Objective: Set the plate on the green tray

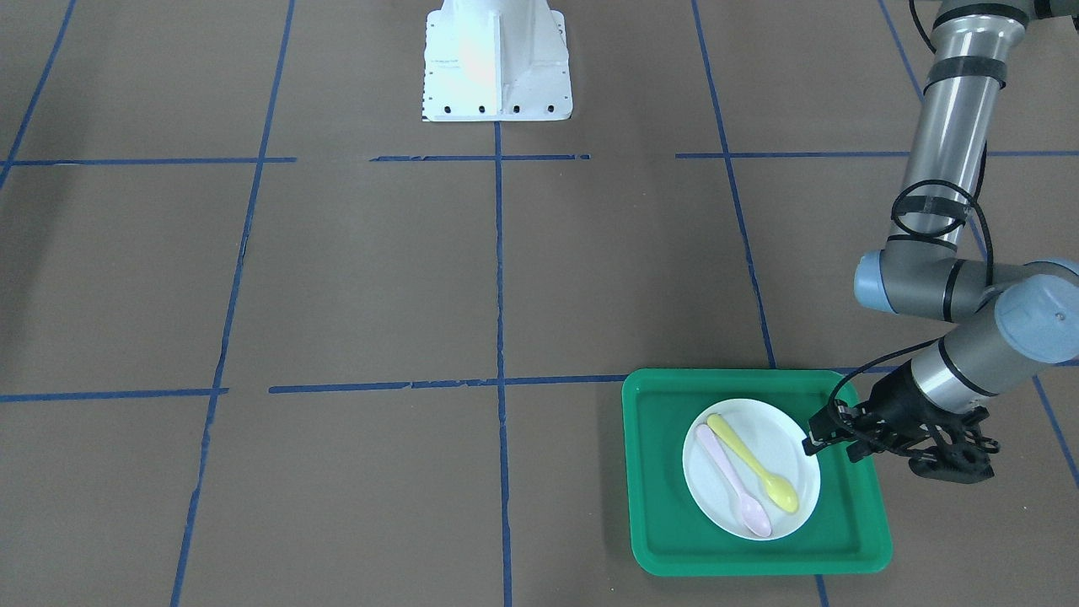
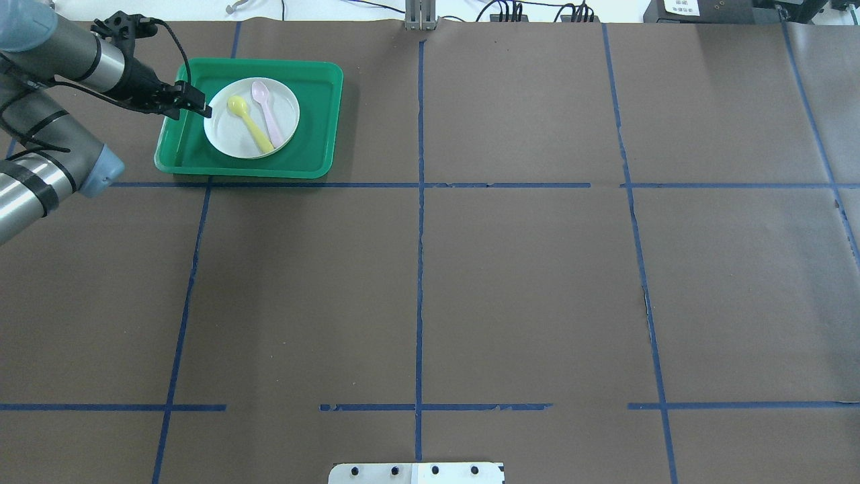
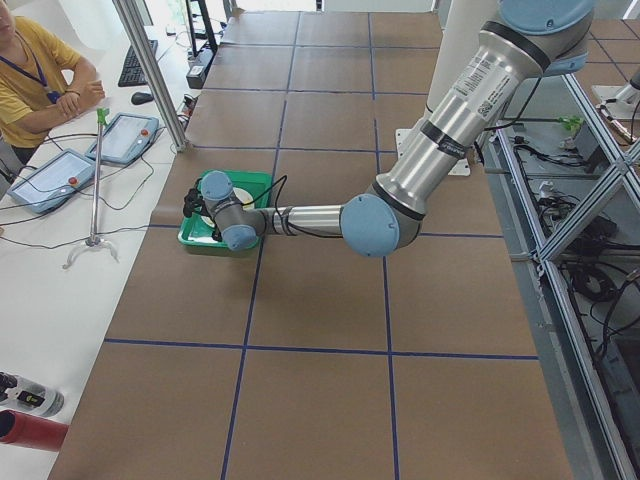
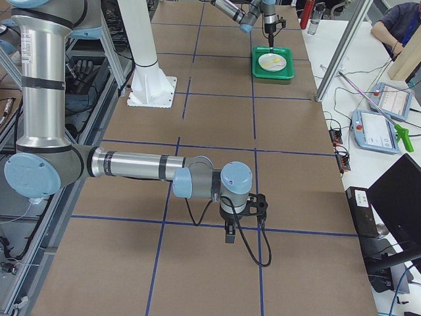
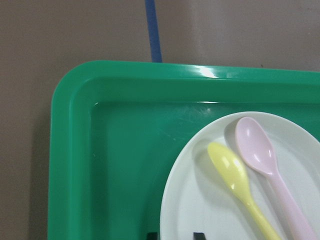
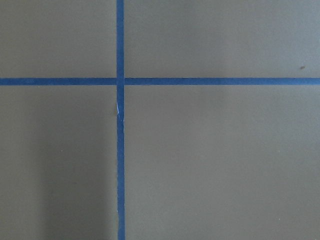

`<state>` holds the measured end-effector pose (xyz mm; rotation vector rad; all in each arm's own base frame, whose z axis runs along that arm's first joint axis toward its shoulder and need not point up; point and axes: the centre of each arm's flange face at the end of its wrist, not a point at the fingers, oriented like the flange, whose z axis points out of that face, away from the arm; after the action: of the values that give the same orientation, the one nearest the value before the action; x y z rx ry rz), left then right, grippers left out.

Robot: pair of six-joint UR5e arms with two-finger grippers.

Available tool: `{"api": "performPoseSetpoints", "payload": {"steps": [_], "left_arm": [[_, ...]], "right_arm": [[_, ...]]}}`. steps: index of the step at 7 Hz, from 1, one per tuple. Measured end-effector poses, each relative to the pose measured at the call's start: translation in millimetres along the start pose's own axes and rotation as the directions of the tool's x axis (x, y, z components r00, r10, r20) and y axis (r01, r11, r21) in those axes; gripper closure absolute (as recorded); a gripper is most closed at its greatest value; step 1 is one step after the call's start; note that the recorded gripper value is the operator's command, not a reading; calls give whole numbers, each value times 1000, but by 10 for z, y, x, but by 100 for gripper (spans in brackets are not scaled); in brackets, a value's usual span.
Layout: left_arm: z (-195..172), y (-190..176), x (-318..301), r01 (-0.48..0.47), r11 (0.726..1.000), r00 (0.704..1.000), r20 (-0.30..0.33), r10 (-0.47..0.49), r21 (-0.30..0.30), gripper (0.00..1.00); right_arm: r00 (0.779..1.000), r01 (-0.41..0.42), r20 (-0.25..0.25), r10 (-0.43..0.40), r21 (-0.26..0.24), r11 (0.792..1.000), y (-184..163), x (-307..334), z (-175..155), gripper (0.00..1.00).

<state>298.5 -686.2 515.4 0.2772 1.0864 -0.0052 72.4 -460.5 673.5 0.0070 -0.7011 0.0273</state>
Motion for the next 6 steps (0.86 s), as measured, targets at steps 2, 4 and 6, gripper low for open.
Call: {"api": "performPoseSetpoints", "payload": {"steps": [2,4,6], "left_arm": [[-382,596,-498,32,996,998,-46,-36,-80,0],[-958,1320,-1119,98,980,990,-84,-114,-173,0],[-1505,2549,-1790,131,964,987,-58,-147,-230,0]], "right_arm": [[1000,0,0,0,0,1000,0,0,0,0],[1000,0,0,0,1,1000,-4,-3,-4,0],[1000,1,0,-1,1,1000,-5,-5,-5,0]]}}
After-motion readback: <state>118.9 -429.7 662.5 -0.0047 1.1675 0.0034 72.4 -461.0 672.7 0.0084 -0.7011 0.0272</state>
